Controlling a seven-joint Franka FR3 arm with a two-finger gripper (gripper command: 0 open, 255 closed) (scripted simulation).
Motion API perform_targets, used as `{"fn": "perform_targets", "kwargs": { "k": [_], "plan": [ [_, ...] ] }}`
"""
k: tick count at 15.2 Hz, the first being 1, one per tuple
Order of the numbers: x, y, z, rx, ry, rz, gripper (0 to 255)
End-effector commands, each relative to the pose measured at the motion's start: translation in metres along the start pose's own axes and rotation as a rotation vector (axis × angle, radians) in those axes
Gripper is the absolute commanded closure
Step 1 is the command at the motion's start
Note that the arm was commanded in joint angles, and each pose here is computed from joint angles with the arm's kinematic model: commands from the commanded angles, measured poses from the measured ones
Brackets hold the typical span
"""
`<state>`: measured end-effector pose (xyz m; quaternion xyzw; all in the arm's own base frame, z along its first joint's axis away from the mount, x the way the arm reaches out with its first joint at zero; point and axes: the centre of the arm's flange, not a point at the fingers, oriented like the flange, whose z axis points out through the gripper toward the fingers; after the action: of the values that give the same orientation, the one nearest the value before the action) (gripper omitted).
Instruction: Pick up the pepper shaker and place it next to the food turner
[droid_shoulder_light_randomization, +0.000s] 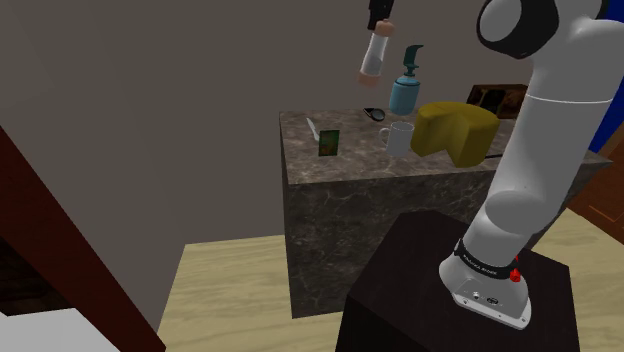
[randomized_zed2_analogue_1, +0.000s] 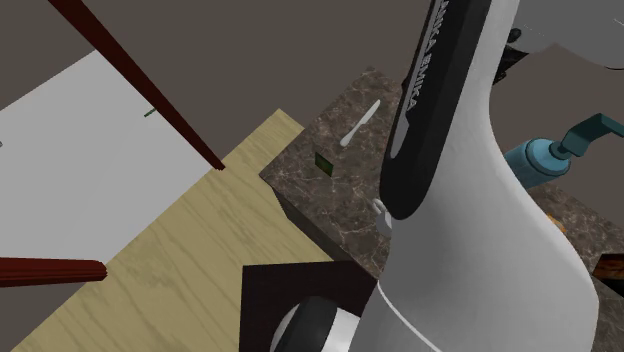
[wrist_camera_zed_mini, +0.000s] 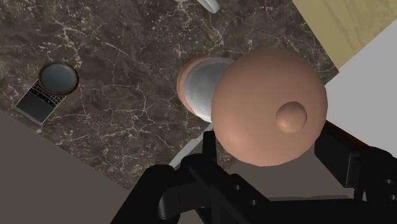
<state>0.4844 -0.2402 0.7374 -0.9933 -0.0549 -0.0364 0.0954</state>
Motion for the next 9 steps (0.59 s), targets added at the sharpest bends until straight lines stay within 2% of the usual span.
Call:
{"fn": "perform_targets", "kwargs": {
  "k": [1,6,9],
  "plan": [
    [0.001,-0.003,-0.011,0.000,0.000,0.000,255],
    [0.003,-0.008,-0.035,0.000,0.000,0.000,255],
    [-0.028,0.017,-0.030,0.000,0.000,0.000,255]
  ]
}}
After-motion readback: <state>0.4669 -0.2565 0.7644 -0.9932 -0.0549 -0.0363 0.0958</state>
